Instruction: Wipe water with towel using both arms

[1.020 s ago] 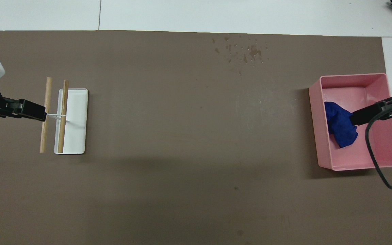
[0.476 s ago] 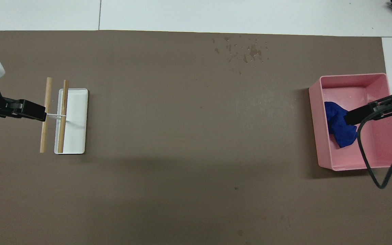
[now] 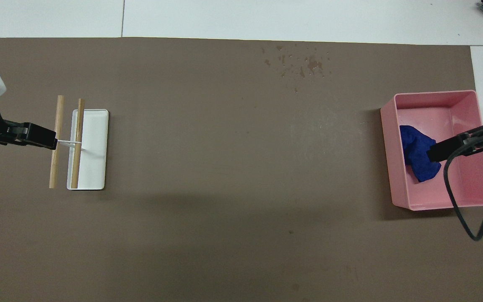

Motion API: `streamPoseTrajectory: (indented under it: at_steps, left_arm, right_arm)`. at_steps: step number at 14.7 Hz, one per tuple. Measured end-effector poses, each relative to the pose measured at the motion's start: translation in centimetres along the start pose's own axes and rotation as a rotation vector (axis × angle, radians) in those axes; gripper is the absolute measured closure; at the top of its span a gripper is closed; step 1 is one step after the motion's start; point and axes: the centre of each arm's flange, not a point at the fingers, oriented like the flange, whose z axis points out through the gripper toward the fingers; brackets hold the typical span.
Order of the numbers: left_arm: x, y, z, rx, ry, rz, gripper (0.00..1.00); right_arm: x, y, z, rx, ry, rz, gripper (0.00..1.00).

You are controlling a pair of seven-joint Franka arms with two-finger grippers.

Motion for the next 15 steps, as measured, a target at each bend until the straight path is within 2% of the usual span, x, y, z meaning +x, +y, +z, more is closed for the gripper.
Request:
streamPoseTrajectory:
  at_steps: [15]
  left_arm:
    - [0.0, 0.0, 0.0, 0.0, 0.0, 0.0, 0.0]
  right_arm:
    - [-0.3, 0.7, 0.7, 0.002, -0.021, 0.017, 0.0]
